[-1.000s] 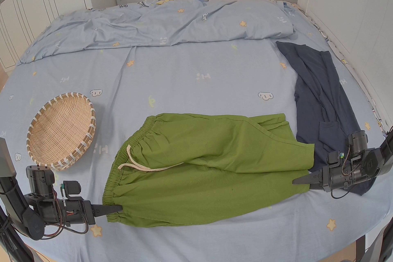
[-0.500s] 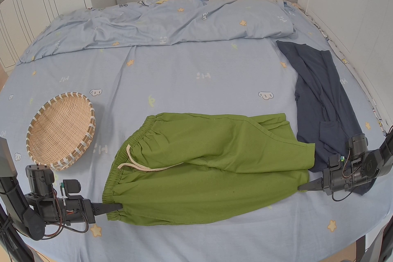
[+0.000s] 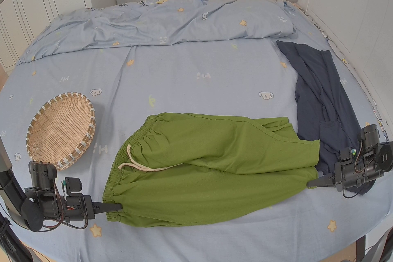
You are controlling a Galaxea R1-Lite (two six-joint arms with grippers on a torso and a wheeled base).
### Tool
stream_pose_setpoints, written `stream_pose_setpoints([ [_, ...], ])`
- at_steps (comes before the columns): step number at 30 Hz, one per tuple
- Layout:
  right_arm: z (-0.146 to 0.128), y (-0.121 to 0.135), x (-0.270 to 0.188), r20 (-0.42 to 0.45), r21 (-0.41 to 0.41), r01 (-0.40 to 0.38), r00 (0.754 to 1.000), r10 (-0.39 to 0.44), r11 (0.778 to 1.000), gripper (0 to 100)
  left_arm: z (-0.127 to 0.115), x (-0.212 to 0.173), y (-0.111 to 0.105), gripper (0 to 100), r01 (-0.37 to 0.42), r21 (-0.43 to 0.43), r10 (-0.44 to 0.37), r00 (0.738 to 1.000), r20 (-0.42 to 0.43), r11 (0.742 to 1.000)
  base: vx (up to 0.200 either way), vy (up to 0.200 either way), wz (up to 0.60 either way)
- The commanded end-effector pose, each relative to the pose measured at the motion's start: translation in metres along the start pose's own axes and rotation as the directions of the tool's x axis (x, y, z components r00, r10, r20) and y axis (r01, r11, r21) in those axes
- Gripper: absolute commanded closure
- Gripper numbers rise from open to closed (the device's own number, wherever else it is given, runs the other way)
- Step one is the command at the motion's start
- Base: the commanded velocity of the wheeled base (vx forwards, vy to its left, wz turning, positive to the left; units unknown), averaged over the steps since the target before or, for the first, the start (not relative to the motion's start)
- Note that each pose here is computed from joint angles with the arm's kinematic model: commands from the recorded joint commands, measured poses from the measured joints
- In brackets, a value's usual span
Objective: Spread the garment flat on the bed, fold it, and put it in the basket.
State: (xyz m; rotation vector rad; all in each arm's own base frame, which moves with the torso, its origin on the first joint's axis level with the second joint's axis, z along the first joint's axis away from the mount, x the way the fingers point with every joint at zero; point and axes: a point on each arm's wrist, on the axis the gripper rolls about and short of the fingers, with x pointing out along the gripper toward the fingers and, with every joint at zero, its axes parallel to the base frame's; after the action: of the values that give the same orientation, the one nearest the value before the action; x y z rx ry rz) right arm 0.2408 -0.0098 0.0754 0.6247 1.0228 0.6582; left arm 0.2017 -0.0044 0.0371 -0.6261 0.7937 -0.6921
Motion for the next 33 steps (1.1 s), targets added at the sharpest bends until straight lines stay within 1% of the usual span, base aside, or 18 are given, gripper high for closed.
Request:
stream_pose_setpoints([
  [1,-0.009,0.024,-0.015,-0.021,-0.008,-0.003,1.0,0.003,1.0,100,0.037,-0.032,-0.036,100,-0.057,-0.077,0.055,0.998,-0.024,0.995,0.0,0.0,0.0],
  [2,-0.014,0.023,-0.014,-0.034,0.006,-0.001,0.999,0.002,1.0,100,0.036,-0.035,-0.038,100,-0.068,-0.085,0.064,0.997,-0.051,0.994,0.0,0.0,0.0],
  [5,-0.025,0.021,-0.012,-0.062,0.022,0.001,0.998,0.0,1.0,100,0.027,-0.04,-0.035,100,-0.089,-0.04,0.085,0.991,-0.099,0.995,0.0,0.0,0.0],
  [8,-0.035,0.019,-0.01,-0.089,0.049,0.005,0.996,-0.001,0.999,100,0.014,-0.048,-0.026,100,-0.115,-0.001,0.114,0.987,-0.113,0.993,0.0,0.0,0.0],
  [10,-0.043,0.017,-0.009,-0.108,0.066,0.01,0.994,-0.003,0.998,100,0.009,-0.052,-0.022,100,-0.128,0.0,0.127,0.985,-0.115,0.992,0.0,0.0,0.0],
  [13,-0.054,0.015,-0.008,-0.135,0.093,0.022,0.991,-0.009,0.995,100,-0.002,-0.059,-0.017,100,-0.151,-0.031,0.146,0.982,-0.119,0.988,0.0,0.0,0.0],
  [15,-0.062,0.014,-0.006,-0.162,0.101,0.049,0.986,-0.032,0.994,100,-0.008,-0.061,-0.015,100,-0.159,-0.039,0.154,0.981,-0.121,0.986,0.0,0.0,0.0],
  [17,-0.068,0.015,-0.003,-0.184,0.09,0.085,0.981,-0.067,0.992,100,-0.012,-0.063,-0.015,100,-0.162,-0.042,0.156,0.98,-0.124,0.986,0.0,0.0,0.0],
  [18,-0.075,0.016,0.001,-0.206,0.057,0.138,0.971,-0.124,0.989,100,-0.016,-0.063,-0.015,100,-0.163,-0.049,0.156,0.979,-0.129,0.985,0.0,0.0,0.0],
  [20,-0.083,0.019,0.003,-0.202,0.004,0.164,0.966,-0.16,0.986,100,-0.02,-0.064,-0.016,100,-0.166,-0.06,0.157,0.978,-0.135,0.984,0.0,0.0,0.0],
  [21,-0.087,0.021,0.003,-0.197,-0.013,0.162,0.967,-0.161,0.987,100,-0.023,-0.064,-0.016,100,-0.169,-0.063,0.159,0.978,-0.138,0.984,0.0,0.0,0.0],
  [23,-0.087,0.021,0.003,-0.197,-0.013,0.162,0.967,-0.161,0.987,100,-0.023,-0.064,-0.016,100,-0.169,-0.063,0.159,0.978,-0.138,0.984,0.0,0.0,0.0],
  [24,-0.1,0.024,0.0,-0.191,-0.036,0.158,0.968,-0.162,0.987,100,-0.03,-0.064,-0.016,100,-0.208,-0.067,0.196,0.968,-0.159,0.976,0.0,0.0,0.0],
  [25,-0.105,0.025,-0.002,-0.192,-0.04,0.157,0.968,-0.162,0.987,100,-0.033,-0.065,-0.016,100,-0.233,-0.069,0.219,0.961,-0.171,0.97,0.0,0.0,0.0],
  [26,-0.108,0.026,-0.003,-0.193,-0.038,0.158,0.968,-0.162,0.987,100,-0.035,-0.064,-0.016,100,-0.241,-0.067,0.226,0.958,-0.177,0.968,0.0,0.0,0.0],
  [33,-0.122,0.022,-0.005,-0.215,-0.021,0.163,0.963,-0.163,0.986,100,-0.05,-0.064,-0.017,100,-0.241,-0.079,0.219,0.951,-0.219,0.967,0.0,0.0,0.0],
])
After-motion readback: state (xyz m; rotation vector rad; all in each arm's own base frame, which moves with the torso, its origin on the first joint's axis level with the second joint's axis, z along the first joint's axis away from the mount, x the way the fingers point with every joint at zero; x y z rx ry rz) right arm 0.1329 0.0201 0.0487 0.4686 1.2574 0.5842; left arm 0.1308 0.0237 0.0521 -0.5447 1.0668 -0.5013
